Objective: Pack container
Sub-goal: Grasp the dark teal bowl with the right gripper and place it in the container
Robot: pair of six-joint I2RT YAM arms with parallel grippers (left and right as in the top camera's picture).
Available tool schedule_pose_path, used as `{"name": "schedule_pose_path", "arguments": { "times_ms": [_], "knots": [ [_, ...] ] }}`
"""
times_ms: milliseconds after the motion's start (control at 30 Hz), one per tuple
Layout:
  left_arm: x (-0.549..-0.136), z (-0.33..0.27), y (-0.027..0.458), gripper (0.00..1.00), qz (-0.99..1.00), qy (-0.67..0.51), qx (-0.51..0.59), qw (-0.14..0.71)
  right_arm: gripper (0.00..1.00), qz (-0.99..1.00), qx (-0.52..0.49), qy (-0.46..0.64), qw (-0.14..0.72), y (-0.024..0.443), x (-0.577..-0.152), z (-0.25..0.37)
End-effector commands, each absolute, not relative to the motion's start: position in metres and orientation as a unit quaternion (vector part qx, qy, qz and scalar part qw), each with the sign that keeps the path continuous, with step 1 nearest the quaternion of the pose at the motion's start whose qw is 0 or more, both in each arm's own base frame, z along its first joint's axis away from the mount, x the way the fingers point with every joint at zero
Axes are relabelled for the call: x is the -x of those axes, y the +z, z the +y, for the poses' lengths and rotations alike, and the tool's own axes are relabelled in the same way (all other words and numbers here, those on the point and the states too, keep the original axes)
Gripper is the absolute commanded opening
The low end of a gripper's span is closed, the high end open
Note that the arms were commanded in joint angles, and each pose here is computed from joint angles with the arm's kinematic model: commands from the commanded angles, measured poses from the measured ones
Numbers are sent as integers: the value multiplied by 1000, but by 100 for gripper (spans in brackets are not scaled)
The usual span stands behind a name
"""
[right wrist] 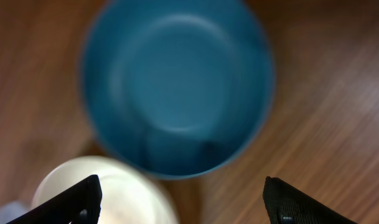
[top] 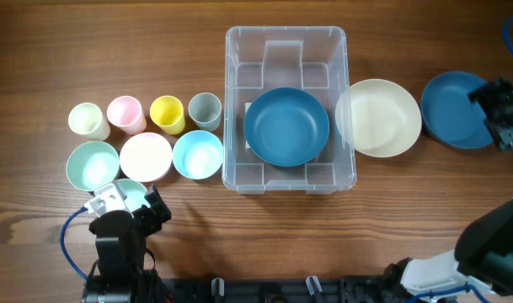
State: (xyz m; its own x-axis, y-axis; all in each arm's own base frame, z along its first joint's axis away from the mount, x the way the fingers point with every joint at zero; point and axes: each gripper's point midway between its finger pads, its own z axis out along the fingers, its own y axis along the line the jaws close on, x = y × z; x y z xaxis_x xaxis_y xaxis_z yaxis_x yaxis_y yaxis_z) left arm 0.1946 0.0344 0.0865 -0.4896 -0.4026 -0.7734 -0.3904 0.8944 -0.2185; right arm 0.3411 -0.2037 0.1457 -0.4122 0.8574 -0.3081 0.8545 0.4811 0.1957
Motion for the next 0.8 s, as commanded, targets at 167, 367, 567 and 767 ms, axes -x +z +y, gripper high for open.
{"name": "schedule_pose_path", "arguments": {
  "times_ms": [167, 367, 567, 767],
  "knots": [
    [-195, 34, 85, 100, 863, -8, 231, 449, 84, 830, -550, 6, 89, 47, -311, -242],
    [-195, 34, 85, 100, 863, -8, 231, 449, 71, 833, -550, 11, 69, 16, -314, -244],
    [-195, 34, 85, 100, 863, -8, 231, 449, 8, 829, -556, -16, 54, 5, -306, -252],
    [-195, 34, 85, 100, 863, -8, 231, 449, 4, 796, -595, -27, 109, 59, -288, -277]
  ]
}}
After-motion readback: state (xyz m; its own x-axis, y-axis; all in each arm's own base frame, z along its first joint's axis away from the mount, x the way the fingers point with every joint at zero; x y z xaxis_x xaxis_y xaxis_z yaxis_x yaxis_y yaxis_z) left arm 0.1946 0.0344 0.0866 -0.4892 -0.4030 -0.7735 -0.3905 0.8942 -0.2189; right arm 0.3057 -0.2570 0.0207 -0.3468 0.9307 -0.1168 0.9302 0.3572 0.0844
